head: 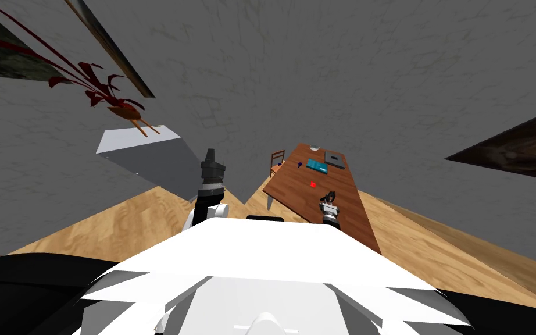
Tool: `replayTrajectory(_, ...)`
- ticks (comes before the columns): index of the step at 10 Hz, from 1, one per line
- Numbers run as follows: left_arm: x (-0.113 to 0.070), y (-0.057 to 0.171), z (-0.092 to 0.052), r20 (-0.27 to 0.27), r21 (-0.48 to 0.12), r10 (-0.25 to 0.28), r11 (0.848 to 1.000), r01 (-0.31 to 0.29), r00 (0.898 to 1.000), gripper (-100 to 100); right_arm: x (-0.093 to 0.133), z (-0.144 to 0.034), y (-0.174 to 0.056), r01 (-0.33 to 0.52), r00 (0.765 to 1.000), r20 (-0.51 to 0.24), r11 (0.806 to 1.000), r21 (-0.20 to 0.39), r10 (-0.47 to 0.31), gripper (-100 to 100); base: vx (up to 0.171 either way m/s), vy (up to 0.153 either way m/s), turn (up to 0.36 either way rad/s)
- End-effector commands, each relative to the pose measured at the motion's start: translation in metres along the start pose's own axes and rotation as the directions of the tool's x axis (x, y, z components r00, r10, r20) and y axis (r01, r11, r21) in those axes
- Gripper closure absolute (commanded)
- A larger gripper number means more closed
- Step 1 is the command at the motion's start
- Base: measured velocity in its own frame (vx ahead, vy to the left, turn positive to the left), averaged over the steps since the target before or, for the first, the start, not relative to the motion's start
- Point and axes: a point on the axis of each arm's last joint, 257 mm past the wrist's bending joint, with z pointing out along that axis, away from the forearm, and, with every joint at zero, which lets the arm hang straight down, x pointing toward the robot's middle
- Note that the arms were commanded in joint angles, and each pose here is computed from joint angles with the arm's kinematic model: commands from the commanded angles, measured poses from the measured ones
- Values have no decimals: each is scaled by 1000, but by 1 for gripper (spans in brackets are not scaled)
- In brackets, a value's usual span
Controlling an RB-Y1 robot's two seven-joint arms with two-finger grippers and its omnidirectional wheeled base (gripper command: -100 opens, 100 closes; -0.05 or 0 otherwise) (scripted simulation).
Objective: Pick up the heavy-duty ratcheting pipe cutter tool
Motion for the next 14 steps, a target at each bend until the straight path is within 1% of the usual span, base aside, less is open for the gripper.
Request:
replayTrajectory(1, 0, 0, 0, 0, 0, 0, 1000, 0, 1000, 0, 4, 2, -20, 31, 999, -7, 999, 11, -31, 100, -48, 48, 245)
replayTrajectory(2, 0, 0, 0, 0, 0, 0, 1000, 0, 1000, 0, 10, -1, -28, 16, 1000, -23, 999, 34, -15, 100, -46, 45, 144)
replayTrajectory(3, 0, 0, 0, 0, 0, 0, 1000, 0, 1000, 0, 11, -2, -34, -3, 1000, -24, 998, 57, 5, 100, -13, 20, -17)
replayTrajectory(4, 0, 0, 0, 0, 0, 0, 1000, 0, 1000, 0, 13, -1, -51, 45, 999, -29, 997, 57, -43, 100, -34, 53, 196)
replayTrajectory(5, 0, 0, 0, 0, 0, 0, 1000, 0, 1000, 0, 18, -4, -59, 30, 999, -42, 996, 82, -26, 100, -43, 53, 166)
replayTrajectory(6, 0, 0, 0, 0, 0, 0, 1000, 0, 1000, 0, 18, -5, -65, 11, 999, -42, 994, 106, -7, 100, -19, 21, 23)
replayTrajectory(7, 0, 0, 0, 0, 0, 0, 1000, 0, 1000, 0, 18, -4, -86, 67, 997, -49, 992, 109, -62, 100, -40, 41, 229)
replayTrajectory(8, 0, 0, 0, 0, 0, 0, 1000, 0, 1000, 0, 24, -9, -92, 51, 997, -62, 990, 134, -43, 100, -38, 37, 146)
replayTrajectory(9, 0, 0, 0, 0, 0, 0, 1000, 0, 1000, 0, 24, -9, -98, 33, 998, -61, 987, 159, -24, 100, -14, 18, -3)
replayTrajectory(10, 0, 0, 0, 0, 0, 0, 1000, 0, 1000, 0, 24, -10, -100, 28, 998, -60, 986, 165, -19, 100, -3, 8, -22)
replayTrajectory(11, 0, 0, 0, 0, 0, 0, 1000, 0, 1000, 0, 23, -11, -125, 83, 995, -71, 980, 180, -71, 100, -30, 55, 242)
replayTrajectory(13, 0, 0, 0, 0, 0, 0, 1000, 0, 1000, 0, 27, -16, -137, 56, 996, -80, 973, 224, -39, 100, -29, 35, 92)
replayTrajectory(14, 0, 0, 0, 0, 0, 0, 1000, 0, 1000, 0, 26, -14, -131, 62, 996, -77, 976, 209, -47, 100, -6, 7, -17)
